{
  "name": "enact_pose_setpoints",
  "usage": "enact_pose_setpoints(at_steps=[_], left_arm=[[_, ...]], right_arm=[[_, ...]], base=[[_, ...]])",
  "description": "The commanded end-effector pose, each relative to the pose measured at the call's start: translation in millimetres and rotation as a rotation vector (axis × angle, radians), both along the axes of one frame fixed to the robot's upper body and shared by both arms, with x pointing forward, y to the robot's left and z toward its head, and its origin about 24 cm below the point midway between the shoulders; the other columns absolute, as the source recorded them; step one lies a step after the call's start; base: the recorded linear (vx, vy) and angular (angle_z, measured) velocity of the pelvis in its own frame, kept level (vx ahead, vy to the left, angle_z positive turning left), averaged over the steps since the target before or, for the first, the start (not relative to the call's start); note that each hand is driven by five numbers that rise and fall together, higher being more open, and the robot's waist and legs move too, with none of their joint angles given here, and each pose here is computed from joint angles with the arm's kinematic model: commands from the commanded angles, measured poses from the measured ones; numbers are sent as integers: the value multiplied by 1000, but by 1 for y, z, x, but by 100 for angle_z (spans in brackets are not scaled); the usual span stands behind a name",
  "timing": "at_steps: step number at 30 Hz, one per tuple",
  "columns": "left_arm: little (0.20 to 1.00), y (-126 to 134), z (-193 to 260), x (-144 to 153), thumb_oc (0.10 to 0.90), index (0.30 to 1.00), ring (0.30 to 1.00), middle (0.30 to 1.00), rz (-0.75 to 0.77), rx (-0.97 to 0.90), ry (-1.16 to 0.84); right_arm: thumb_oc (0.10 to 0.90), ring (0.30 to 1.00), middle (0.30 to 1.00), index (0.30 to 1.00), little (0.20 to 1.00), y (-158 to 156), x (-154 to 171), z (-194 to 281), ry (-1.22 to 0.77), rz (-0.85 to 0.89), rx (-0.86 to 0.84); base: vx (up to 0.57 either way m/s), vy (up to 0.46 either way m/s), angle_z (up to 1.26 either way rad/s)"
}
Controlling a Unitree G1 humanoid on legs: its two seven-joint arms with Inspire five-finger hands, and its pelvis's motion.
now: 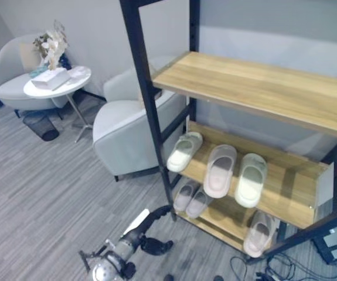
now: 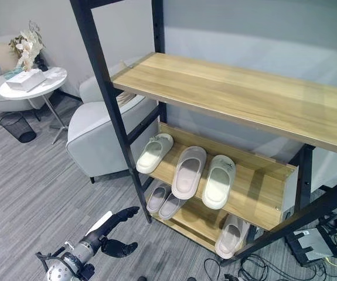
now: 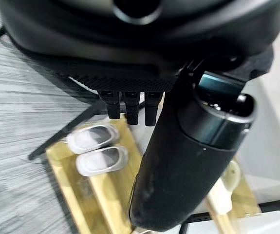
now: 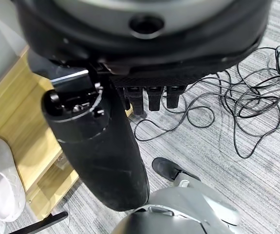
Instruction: Arrange the slippers neatly on the shoe rack.
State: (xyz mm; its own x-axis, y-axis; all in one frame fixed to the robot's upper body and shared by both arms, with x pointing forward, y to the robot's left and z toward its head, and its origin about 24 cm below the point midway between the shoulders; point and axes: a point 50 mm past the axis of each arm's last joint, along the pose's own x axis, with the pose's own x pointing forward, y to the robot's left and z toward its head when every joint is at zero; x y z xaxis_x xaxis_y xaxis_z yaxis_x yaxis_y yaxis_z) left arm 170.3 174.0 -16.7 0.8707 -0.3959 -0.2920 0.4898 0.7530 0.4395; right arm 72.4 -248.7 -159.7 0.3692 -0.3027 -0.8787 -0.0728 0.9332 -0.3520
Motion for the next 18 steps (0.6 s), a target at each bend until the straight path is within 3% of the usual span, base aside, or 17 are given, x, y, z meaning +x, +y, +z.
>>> enact_pose_setpoints(at_steps=[1,11,18], left_arm=[[900,-32,88,39,800,900,900,900,-105,-206,-452],[900,-84,116,51,800,900,900,900,-277,-395,-509],[900,-107,129,58,800,900,900,900,-359,-417,-559]], right_arm=[[800,900,900,900,900,10,26,3,-62,110,-9],[800,900,900,900,900,21,19,-1,-23,133,17],[800,900,900,900,900,19,13,-2,-11,87,23]], base=[[41,-23,-5],[34,-14,-8],[61,-11,-21]])
